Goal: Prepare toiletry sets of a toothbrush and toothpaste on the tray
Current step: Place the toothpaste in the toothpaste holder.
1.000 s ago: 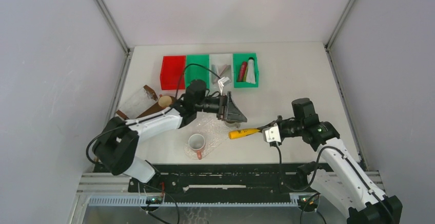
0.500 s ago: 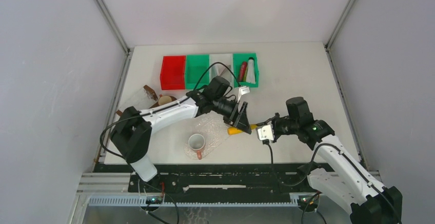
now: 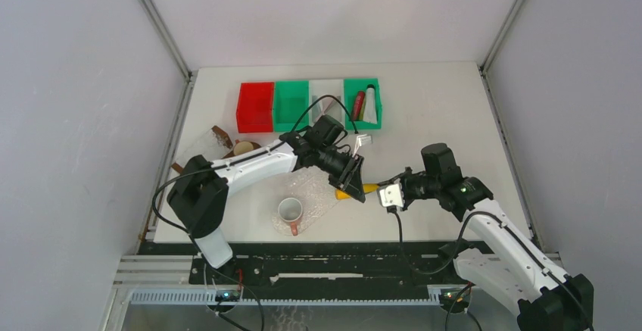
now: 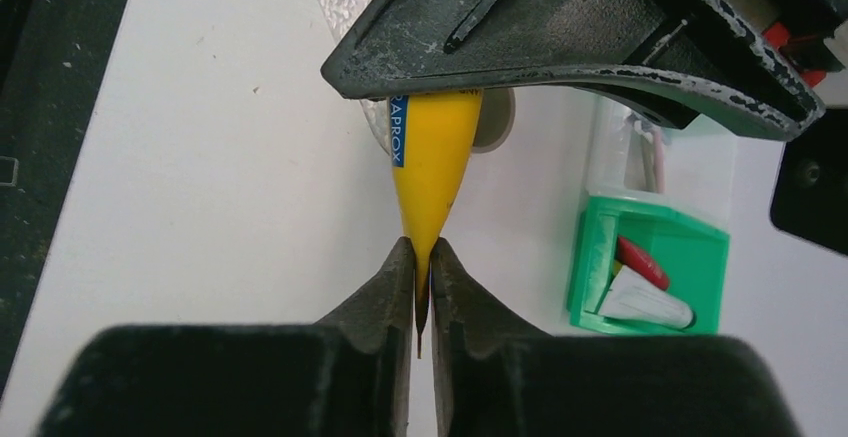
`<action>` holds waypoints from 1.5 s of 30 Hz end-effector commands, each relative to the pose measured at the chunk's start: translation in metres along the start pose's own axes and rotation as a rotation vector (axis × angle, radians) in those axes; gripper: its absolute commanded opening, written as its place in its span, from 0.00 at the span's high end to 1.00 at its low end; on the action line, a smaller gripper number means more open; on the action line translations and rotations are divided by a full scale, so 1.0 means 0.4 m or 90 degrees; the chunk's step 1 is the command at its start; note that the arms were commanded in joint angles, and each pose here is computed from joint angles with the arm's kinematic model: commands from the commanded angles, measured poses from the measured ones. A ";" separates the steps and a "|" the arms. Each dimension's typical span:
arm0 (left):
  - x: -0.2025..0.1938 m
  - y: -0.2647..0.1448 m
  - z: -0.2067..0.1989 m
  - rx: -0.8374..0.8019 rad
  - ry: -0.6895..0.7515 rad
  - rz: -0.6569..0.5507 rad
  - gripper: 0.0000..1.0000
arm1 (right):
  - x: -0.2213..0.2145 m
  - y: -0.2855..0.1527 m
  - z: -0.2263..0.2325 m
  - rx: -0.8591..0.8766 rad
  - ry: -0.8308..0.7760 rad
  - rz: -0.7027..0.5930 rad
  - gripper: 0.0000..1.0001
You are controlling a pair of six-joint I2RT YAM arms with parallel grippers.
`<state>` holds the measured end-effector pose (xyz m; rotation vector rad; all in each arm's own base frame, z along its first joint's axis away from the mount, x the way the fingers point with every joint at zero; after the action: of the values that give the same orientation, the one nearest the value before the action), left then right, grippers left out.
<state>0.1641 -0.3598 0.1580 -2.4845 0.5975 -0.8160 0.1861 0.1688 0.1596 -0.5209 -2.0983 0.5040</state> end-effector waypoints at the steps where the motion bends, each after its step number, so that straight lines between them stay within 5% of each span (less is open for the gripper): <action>1: 0.047 -0.026 -0.042 -0.007 0.059 -0.038 0.90 | 0.038 0.002 -0.012 -0.008 -0.008 -0.048 0.77; 4: 0.053 -0.037 -0.043 0.012 0.072 -0.067 0.92 | 0.054 -0.004 -0.017 -0.017 0.016 -0.072 0.54; 7: 0.059 -0.051 -0.044 0.030 0.087 -0.112 0.93 | 0.085 -0.022 -0.030 -0.031 0.070 -0.106 0.42; 18: 0.122 -0.204 -0.016 0.230 0.162 -0.466 0.94 | 0.207 -0.122 -0.120 -0.065 0.326 -0.259 0.34; 22: 0.132 -0.243 -0.038 0.314 0.207 -0.562 0.94 | 0.223 -0.150 -0.165 -0.084 0.494 -0.333 0.31; 26: 0.138 -0.279 -0.042 0.427 0.221 -0.640 0.94 | 0.203 -0.149 -0.205 -0.130 0.667 -0.372 0.16; 35: 0.147 -0.272 -0.051 0.566 0.260 -0.657 0.94 | 0.171 -0.112 -0.226 -0.155 0.940 -0.413 0.13; 45: 0.165 -0.198 -0.113 0.591 0.349 -0.628 0.94 | 0.171 -0.068 -0.214 -0.124 0.986 -0.395 0.16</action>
<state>0.1999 -0.3268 0.2012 -1.5571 -0.6160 -1.5810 0.2139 0.1926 0.2571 -0.1919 -0.6861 -0.3914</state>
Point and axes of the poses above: each gripper's point midway between its finger pads, its own y axis out along the fingers, its own z axis along the line the jaws close on, x = y × z, the point moved 2 cm from there along -y, back along the fingers, and after that the axes turned 5 degrees about y, right-handed, at the moved point
